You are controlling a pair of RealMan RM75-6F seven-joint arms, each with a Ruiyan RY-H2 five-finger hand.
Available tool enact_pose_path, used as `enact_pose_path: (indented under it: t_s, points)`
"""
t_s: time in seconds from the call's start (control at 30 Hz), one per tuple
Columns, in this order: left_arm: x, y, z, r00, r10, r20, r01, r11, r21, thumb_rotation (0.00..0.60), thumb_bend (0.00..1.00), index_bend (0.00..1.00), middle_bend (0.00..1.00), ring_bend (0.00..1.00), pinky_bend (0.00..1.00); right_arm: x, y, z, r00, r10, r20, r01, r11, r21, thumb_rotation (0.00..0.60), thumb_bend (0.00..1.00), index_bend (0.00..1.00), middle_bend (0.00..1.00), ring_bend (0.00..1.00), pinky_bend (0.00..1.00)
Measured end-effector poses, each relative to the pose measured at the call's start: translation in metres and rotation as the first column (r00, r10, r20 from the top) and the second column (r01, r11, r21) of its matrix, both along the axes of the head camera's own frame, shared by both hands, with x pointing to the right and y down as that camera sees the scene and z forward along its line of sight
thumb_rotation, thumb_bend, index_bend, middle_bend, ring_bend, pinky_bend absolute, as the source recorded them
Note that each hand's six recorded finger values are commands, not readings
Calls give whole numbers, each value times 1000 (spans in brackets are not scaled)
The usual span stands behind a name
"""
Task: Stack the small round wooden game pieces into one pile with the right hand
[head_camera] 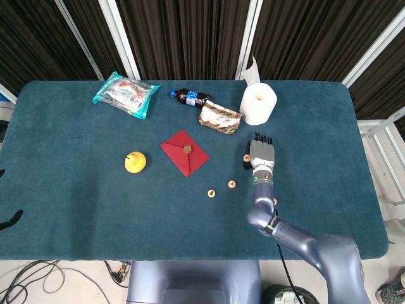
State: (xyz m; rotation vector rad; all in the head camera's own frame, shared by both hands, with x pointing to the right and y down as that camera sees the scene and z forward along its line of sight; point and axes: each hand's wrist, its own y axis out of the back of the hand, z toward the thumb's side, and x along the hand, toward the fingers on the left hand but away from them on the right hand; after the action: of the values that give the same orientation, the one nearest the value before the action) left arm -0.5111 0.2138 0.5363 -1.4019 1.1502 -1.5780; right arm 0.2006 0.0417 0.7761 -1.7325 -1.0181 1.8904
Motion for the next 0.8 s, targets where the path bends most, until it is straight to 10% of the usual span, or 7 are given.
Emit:
enact_pose_path:
  t_s: [0.8]
  points:
    - [-3, 0, 0, 1000, -10, 2, 10, 1000, -1, 600, 164, 109, 6, 0, 11, 2, -2, 5, 1000, -2, -18, 1, 1000, -7, 600, 343, 490, 0, 9, 40]
